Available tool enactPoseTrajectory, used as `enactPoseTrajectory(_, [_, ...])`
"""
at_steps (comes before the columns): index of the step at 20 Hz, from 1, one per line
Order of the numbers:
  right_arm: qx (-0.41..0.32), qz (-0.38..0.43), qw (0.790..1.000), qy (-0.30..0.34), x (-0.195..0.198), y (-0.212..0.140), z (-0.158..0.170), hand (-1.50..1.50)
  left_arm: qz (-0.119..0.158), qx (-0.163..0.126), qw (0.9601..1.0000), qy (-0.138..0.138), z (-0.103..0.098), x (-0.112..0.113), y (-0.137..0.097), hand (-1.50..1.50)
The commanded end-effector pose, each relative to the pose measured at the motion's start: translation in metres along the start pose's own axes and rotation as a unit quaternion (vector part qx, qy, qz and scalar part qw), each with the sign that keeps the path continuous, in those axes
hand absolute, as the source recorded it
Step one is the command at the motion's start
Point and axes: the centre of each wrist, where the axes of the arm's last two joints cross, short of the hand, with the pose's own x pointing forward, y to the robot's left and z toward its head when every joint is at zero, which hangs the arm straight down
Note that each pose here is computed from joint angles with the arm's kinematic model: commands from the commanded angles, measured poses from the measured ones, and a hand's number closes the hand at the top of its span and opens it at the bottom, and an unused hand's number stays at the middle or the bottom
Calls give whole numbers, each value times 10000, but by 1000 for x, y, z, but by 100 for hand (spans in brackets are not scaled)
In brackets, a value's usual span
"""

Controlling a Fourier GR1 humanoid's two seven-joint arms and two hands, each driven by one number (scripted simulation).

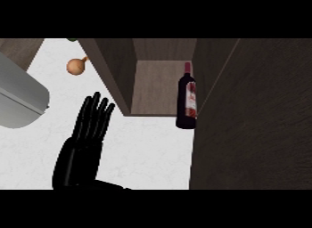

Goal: Pick up the wine, place it into the cabinet and close the cabinet

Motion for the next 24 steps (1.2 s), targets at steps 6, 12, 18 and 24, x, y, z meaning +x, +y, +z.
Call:
enactPoseTrajectory(6, [1522,216,9877,284,18,24,17,150,-409,479,9978,-221,38,41,32,-150])
enactPoseTrajectory(12, [1968,-690,9775,328,33,56,27,150,-401,794,9956,-312,64,57,63,-150])
enactPoseTrajectory(18, [2131,-686,9742,297,49,89,15,150,-451,971,9934,-413,77,86,90,-150])
enactPoseTrajectory(24, [2221,-458,9739,99,53,130,-1,150,-604,752,9946,-379,96,117,129,-150])
